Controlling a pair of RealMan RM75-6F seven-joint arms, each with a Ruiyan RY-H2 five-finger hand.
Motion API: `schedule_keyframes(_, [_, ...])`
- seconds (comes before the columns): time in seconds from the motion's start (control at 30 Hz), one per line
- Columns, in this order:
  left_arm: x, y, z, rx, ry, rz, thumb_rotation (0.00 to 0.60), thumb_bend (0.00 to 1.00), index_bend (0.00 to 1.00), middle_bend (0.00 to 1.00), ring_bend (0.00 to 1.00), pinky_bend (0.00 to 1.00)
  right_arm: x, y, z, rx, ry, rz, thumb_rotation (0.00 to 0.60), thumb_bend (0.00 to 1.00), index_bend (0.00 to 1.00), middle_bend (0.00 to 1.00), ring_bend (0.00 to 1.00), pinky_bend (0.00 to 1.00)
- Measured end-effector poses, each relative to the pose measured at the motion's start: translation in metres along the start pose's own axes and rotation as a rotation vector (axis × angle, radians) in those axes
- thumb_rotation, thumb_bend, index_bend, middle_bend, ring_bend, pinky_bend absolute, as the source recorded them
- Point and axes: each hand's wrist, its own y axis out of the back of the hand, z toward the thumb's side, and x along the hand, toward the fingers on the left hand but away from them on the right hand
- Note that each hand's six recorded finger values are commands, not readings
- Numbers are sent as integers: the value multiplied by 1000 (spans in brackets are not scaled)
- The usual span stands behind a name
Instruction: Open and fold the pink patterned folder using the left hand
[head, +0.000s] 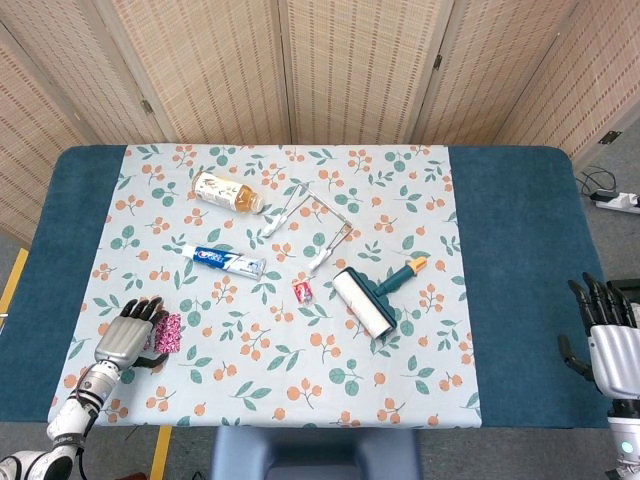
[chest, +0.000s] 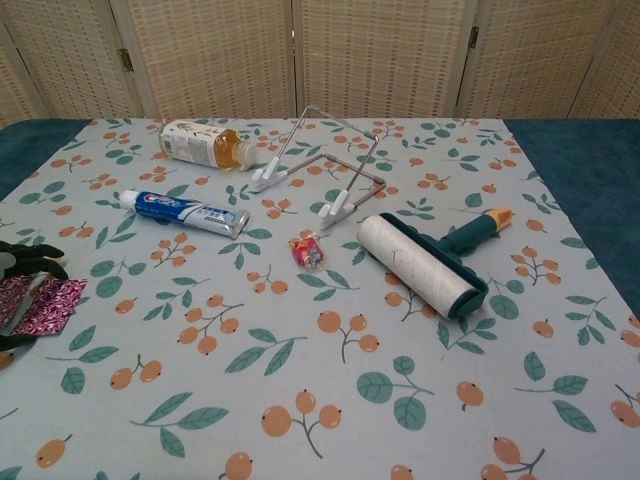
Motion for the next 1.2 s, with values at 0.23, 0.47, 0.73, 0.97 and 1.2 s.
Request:
schedule_keyframes(0.23, [-6,9,4,0,-16,44,415,344,219,0,0,0,-1,1,1,-1,3,-4,600,457,0,0,0,0])
schedule_keyframes(0.47, [-15,21,-5,11,-6,89,412,344,213,0,0,0,-2,3,4,0,14,-7,599,457,0,0,0,0])
schedule_keyframes(0.73, [-22,22,-31,22,37,102,413,343,191,0,0,0,-3,2,6,1,17,-5,600,457,0,0,0,0])
schedule_keyframes(0.97, [-24,11,-52,22,71,76,415,344,182,0,0,0,-3,2,10,3,23,-4,600,457,0,0,0,0])
schedule_keyframes(1.2, [-23,1,-60,15,84,52,416,343,173,0,0,0,-3,2,11,5,23,-5,600,457,0,0,0,0])
